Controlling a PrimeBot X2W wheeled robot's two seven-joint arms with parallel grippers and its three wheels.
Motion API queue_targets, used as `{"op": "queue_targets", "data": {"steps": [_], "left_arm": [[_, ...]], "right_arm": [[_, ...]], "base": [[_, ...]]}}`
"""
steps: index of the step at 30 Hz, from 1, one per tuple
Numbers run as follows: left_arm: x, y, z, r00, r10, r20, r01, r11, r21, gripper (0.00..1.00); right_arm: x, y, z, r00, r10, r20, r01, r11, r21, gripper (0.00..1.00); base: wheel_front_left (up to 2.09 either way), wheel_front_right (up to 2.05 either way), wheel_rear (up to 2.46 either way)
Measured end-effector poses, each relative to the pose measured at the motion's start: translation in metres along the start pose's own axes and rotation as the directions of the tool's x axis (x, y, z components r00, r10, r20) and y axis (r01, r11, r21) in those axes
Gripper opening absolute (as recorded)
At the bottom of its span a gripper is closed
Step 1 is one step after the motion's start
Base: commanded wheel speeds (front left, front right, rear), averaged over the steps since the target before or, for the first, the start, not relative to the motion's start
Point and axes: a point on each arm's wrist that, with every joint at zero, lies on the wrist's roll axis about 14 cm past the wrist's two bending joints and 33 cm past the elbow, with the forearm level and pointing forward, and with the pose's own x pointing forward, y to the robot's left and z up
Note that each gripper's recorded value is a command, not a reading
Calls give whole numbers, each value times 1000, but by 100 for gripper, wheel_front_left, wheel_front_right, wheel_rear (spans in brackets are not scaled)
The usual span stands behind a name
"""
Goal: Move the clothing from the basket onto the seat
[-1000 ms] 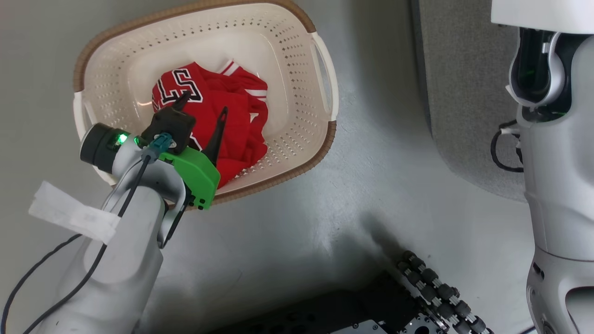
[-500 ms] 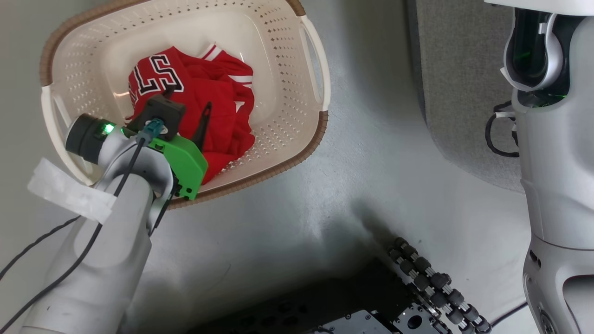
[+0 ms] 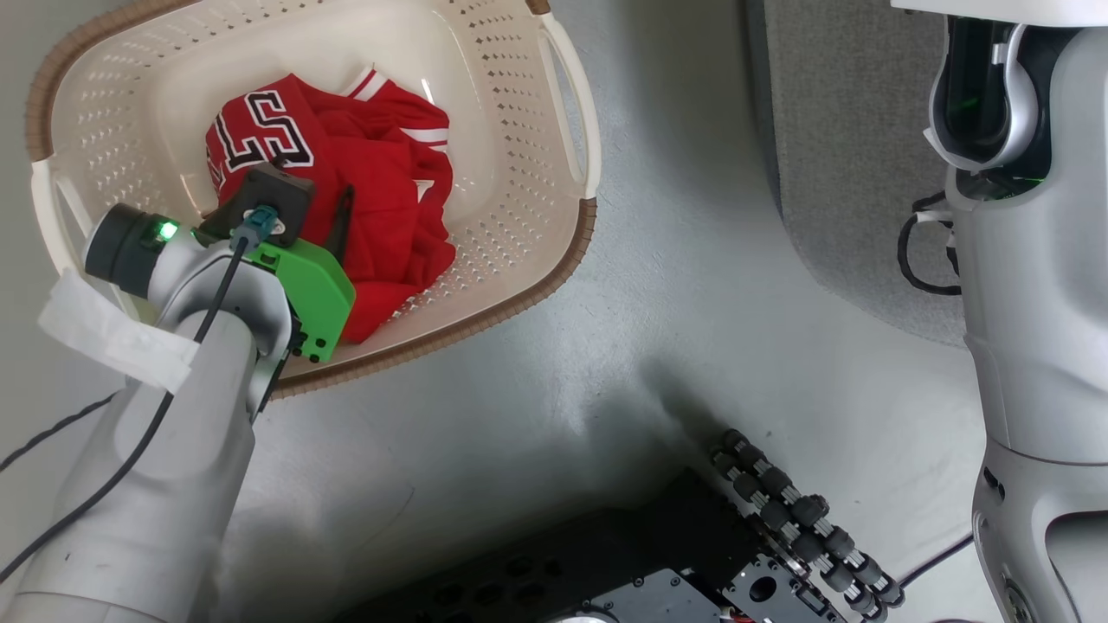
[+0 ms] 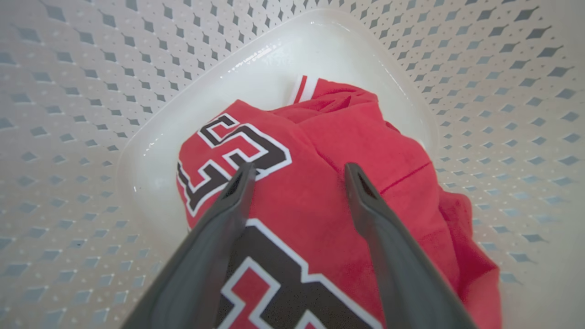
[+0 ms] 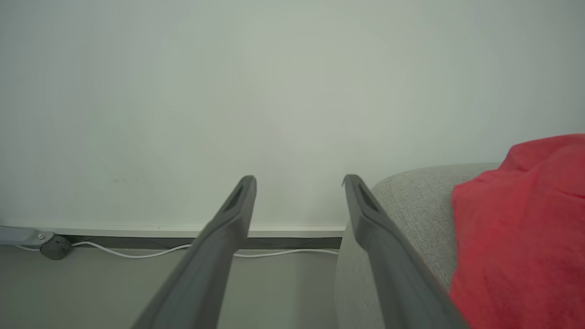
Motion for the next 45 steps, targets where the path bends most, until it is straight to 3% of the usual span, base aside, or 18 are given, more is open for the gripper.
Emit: {"op": "queue_targets", "data": {"steps": [8, 21, 22, 23, 25, 36, 45], "left_arm": [[8, 4, 0, 1000, 4, -6, -4, 997, 74, 100], [19, 2, -11, 999, 6, -38, -3, 996, 91, 100], [20, 2, -12, 999, 7, -41, -3, 996, 93, 97], [20, 2, -13, 999, 7, -43, -3, 995, 97, 50], [22, 0, -12, 999, 0, -44, 5, 993, 119, 0], [17, -23, 22, 997, -50, 66, 40, 989, 142, 0], [-1, -38, 72, 974, -65, 215, 41, 992, 116, 0]], "right_arm": [[-2, -2, -6, 1000, -2, -16, 1, 1000, -8, 100], [-3, -4, -14, 999, -2, -35, 2, 1000, -12, 100], [-4, -4, -14, 999, -3, -36, 2, 1000, -13, 100], [-4, -4, -15, 999, -3, -38, 3, 1000, -14, 100], [-4, -5, -15, 999, -4, -40, 4, 1000, -13, 100], [-5, -5, -7, 999, -10, -41, 10, 1000, -10, 100], [-27, -4, -13, 994, -13, -112, 11, 1000, -15, 100]], "base": [[0, 0, 0], [0, 0, 0], [0, 0, 0], [0, 0, 0], [0, 0, 0], [0, 0, 0], [0, 0, 0]]}}
